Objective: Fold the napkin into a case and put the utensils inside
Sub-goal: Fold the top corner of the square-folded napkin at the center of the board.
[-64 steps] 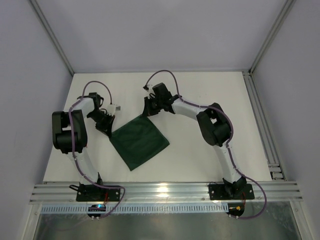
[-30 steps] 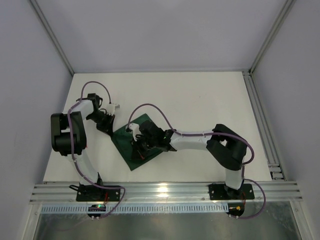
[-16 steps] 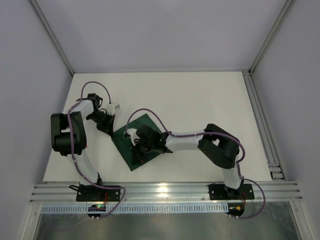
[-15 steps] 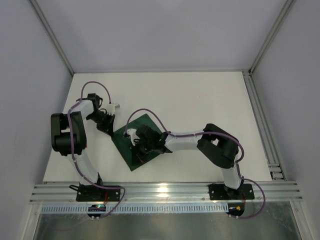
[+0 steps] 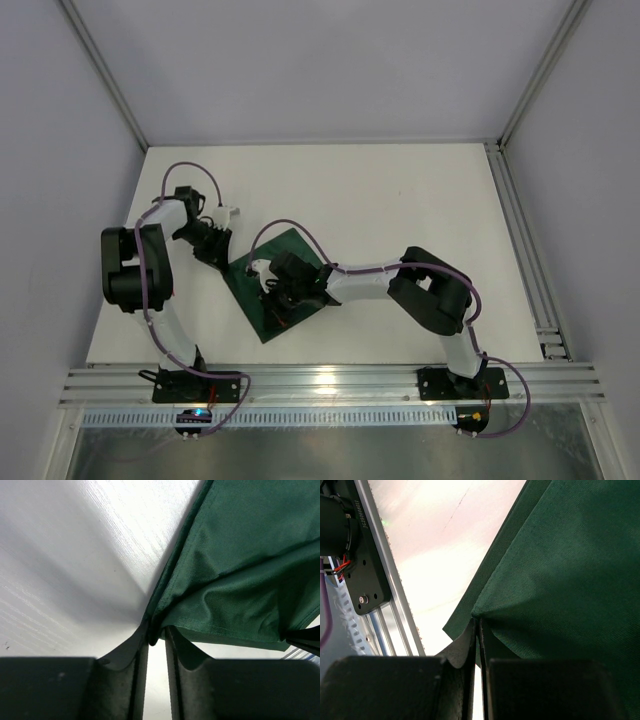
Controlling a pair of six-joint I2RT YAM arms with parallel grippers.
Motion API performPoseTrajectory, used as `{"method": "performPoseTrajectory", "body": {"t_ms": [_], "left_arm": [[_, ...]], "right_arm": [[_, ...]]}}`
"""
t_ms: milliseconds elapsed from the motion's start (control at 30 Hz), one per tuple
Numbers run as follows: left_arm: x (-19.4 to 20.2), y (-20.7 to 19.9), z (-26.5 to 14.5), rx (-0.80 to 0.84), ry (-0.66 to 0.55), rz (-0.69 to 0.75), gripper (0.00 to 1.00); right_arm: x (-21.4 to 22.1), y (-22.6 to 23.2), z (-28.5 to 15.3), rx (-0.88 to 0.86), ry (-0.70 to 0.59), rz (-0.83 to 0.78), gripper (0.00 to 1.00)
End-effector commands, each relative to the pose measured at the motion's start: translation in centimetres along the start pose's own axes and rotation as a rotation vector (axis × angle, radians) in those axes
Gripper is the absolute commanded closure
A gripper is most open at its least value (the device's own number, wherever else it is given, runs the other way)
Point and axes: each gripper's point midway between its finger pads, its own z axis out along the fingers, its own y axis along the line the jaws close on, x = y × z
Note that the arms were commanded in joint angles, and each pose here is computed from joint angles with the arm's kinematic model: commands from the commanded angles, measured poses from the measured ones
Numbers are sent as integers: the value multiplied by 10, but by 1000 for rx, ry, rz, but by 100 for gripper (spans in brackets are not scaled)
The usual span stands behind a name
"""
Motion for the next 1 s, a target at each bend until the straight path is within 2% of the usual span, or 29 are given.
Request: {"method": "performPoseTrajectory", "body": {"t_ms": [0,300,700,967], "left_arm": [[-20,5,-15,-51,-83,45,75],[-31,4,-41,-88,-131,43,70],[-28,-4,-56,-82,-159,33,71],[-34,-10,-55,-50,-188,5,71]], "right_arm": [[-18,8,-1,-12,-38,-46,96],[-26,8,-5,5,-53,-71,96],[-38,17,-15,-9,-85,-111,96],[-16,36,-18,-51,-37,-212,96]]}}
